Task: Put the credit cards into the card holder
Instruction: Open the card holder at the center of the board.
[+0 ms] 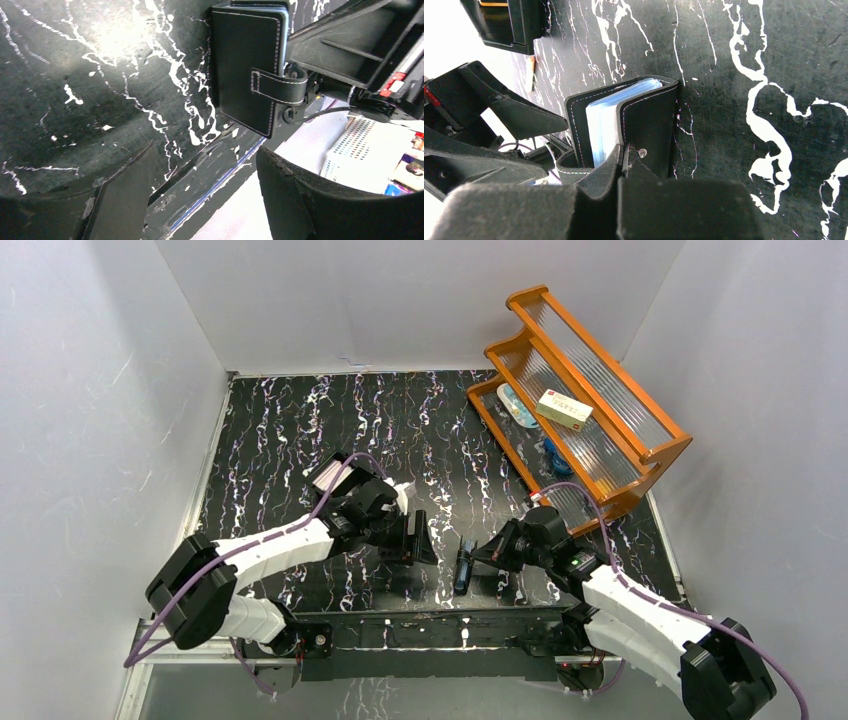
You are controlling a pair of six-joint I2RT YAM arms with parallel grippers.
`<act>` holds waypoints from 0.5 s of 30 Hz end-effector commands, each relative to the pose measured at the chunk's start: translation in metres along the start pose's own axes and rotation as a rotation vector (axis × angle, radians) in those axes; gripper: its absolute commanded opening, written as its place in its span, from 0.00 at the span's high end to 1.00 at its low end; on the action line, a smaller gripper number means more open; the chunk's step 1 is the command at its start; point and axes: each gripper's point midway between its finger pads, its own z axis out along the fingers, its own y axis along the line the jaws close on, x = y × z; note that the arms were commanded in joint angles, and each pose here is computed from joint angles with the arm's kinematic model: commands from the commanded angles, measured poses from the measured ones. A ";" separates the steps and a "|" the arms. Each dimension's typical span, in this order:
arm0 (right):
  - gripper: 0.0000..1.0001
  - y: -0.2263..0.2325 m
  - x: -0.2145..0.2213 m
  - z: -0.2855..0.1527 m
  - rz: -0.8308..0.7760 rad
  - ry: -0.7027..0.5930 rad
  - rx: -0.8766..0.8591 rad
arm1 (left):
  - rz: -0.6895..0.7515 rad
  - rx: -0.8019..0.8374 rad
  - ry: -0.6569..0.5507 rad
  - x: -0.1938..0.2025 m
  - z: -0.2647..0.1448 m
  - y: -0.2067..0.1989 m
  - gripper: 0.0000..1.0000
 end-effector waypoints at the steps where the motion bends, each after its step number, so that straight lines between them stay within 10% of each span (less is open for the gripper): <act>1: 1.00 -0.014 0.009 0.003 -0.034 0.040 0.017 | 0.055 0.133 -0.018 -0.010 -0.002 -0.034 0.29; 15: 1.00 0.010 0.002 0.001 -0.065 0.033 -0.052 | 0.110 0.174 0.029 -0.010 0.025 -0.052 0.27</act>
